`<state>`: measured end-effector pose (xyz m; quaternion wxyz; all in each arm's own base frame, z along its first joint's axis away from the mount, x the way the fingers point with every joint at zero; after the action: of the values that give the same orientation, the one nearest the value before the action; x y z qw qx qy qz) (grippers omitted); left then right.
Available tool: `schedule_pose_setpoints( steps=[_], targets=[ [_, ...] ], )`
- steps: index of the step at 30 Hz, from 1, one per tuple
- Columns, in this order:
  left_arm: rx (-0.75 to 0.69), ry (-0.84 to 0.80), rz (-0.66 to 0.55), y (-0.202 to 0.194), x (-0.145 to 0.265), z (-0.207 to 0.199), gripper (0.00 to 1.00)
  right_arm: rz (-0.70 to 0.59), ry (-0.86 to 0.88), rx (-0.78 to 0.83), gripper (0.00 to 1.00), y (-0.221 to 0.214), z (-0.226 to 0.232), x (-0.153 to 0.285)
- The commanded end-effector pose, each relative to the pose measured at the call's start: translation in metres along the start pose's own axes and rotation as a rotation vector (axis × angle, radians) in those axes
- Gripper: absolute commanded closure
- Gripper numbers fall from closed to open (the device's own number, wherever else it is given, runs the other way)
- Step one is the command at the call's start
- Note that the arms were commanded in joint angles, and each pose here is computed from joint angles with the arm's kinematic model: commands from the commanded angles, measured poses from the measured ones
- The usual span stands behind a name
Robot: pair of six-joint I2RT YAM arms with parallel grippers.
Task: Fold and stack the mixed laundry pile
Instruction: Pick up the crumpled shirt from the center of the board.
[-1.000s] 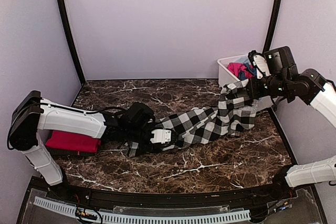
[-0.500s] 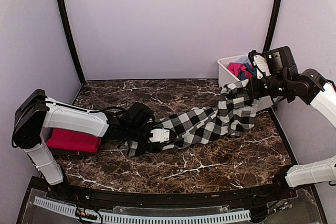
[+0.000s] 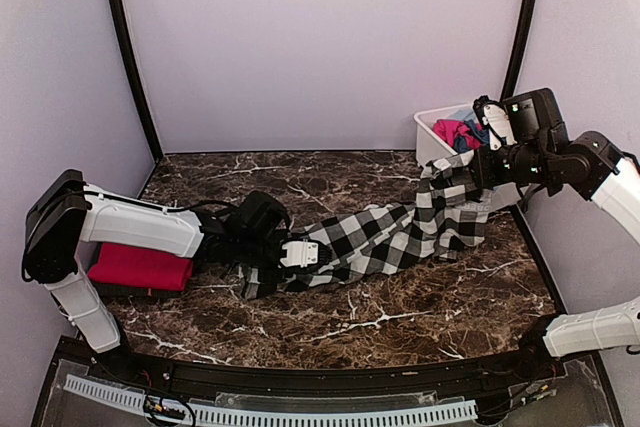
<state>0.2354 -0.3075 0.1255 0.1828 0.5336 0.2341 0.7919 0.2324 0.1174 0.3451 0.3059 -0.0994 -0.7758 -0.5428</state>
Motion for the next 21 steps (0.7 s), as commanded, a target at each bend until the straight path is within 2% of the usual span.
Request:
schedule_pose_setpoints(
  steps=[1,7,13,16,21],
  targets=[
    [-0.022,-0.012,-0.013,0.002,0.008,0.0,0.84,-0.058,-0.007,-0.026,1.0,0.009,-0.004,0.005],
    [-0.042,-0.024,0.009,0.001,-0.002,0.0,0.82,-0.055,-0.007,-0.025,1.0,0.009,-0.004,0.005],
    [-0.04,-0.017,0.022,0.0,-0.003,0.001,0.87,-0.059,-0.014,-0.019,1.0,0.01,-0.005,0.007],
    [-0.013,-0.001,-0.034,0.009,0.007,0.005,0.98,-0.063,-0.01,-0.016,1.0,0.012,-0.005,0.008],
    [0.145,0.111,-0.207,0.035,0.055,0.028,1.0,-0.094,-0.001,-0.006,1.0,0.023,-0.006,0.013]
  ],
)
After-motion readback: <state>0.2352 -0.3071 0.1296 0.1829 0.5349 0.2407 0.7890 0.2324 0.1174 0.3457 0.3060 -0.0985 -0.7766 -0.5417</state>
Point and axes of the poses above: each gripper's point midway between its finger pads, its own x axis back along the fingers, its own z axis along the line the jaws close on, y = z × x, the point moved 7 cm from there along x, back along the fingers, and after that the axes turned 13 degrees about x, right-handed, at the moved point
